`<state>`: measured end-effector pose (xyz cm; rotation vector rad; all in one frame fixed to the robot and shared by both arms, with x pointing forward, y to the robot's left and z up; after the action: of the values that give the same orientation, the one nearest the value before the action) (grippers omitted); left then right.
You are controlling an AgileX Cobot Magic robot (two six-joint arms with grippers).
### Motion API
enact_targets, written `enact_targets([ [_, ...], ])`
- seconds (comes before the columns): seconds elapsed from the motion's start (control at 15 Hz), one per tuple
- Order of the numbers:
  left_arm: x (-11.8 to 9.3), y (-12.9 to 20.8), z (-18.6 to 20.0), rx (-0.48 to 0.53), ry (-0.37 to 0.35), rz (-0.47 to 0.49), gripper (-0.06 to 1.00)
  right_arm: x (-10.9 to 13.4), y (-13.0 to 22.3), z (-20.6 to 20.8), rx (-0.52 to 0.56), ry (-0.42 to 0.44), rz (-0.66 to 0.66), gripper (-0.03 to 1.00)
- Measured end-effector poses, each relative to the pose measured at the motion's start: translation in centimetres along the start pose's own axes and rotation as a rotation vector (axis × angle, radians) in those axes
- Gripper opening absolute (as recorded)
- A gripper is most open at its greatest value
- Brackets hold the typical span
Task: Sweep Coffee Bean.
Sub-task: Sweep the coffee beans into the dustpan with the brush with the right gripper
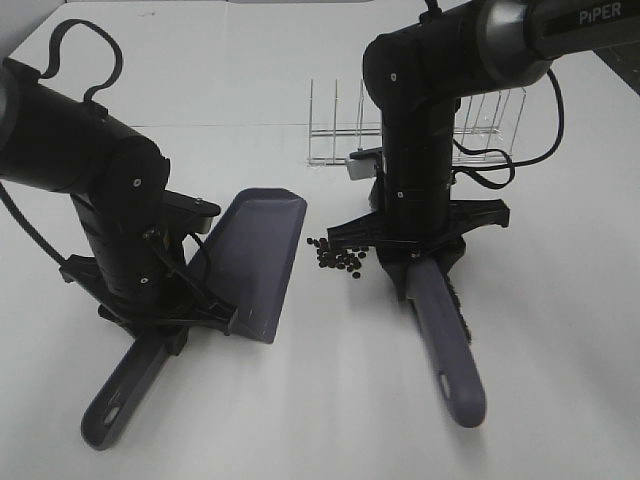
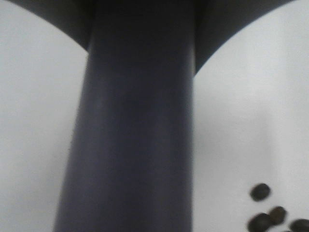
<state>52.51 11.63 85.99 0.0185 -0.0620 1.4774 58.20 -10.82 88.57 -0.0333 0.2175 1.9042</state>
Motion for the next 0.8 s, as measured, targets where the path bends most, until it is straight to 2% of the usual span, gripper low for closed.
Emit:
enact_targets([
  [0.13,0.0,0.0,0.0,-0.001,0.001,-0.003,0.31,0.9,-0.6,0.0,-0.054,-0.089,-0.045,0.26],
  [0.4,0.0,0.0,0.0,-0.001,0.001,-0.012,0.31,1.8,-0.9,-0.9,-0.042,-0.164,-0.087,0.26],
  [0.6,0.0,0.0,0.0,-0.001,0.001,-0.022,0.31,3.1,-1.8,-1.5,-0.035,-0.268,-0.121,0.26],
  [0.67,0.0,0.0,0.0,-0.002,0.001,-0.022,0.31,3.7,-2.4,-1.4,-0.042,-0.315,-0.126,0.26],
  [0.73,0.0,0.0,0.0,-0.002,0.001,-0.022,0.31,4.9,-3.9,-0.2,-0.102,-0.442,-0.134,0.26],
  [0.8,0.0,0.0,0.0,-0.002,0.001,-0.022,0.31,5.4,-4.5,0.7,-0.145,-0.507,-0.135,0.26],
])
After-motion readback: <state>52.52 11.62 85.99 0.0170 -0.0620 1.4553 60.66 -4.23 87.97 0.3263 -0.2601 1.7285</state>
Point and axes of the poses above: a point on each arm's last joint axis where the gripper is mounted, z pointing back along that axis away from the gripper, x along the wrist's bending axis when the last joint is at zero, y = z × x, the point moved 1 cm from there along -z, pointing out along that axis toward the gripper, and after that the axes turned 13 degrees about z, right-handed, at the moved point
